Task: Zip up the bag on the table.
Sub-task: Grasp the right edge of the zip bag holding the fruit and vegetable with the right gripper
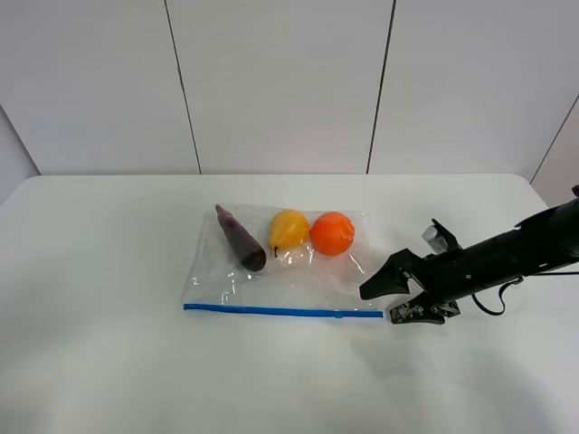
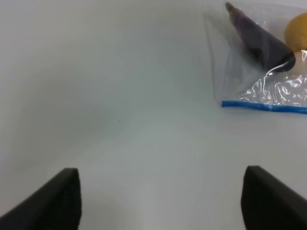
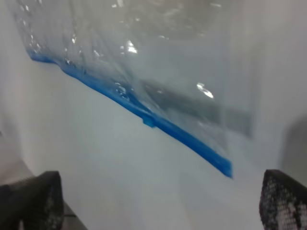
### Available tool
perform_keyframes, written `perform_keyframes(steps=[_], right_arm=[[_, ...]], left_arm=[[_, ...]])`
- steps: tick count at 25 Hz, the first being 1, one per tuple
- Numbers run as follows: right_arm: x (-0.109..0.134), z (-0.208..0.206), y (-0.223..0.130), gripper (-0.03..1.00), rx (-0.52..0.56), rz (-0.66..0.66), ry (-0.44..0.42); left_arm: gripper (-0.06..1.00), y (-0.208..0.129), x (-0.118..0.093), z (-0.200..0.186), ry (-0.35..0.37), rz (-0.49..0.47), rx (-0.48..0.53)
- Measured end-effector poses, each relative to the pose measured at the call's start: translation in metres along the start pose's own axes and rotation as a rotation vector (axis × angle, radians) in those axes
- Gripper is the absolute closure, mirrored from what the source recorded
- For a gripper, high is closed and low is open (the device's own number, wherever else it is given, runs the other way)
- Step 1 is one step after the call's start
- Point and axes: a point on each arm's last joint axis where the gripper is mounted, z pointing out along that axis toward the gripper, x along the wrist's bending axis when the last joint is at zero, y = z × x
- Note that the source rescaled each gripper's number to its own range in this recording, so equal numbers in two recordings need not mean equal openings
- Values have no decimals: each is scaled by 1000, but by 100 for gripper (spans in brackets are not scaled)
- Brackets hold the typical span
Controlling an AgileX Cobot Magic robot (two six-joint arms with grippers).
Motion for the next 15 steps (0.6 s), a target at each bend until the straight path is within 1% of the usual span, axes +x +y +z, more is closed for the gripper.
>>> perform_keyframes(steps=[5,9,13,15], right_arm=[[7,6,3,5,32,-41,-35],[3,12,1,5,52,-20,-42],[0,20,-1,6,85,21,20],[-1,22,0,6,77,21,33]], left_arm=[[-5,0,0,0,0,0,0],[-5,0,0,0,0,0,0],[-5,0,0,0,0,0,0],[-5,0,0,0,0,0,0]])
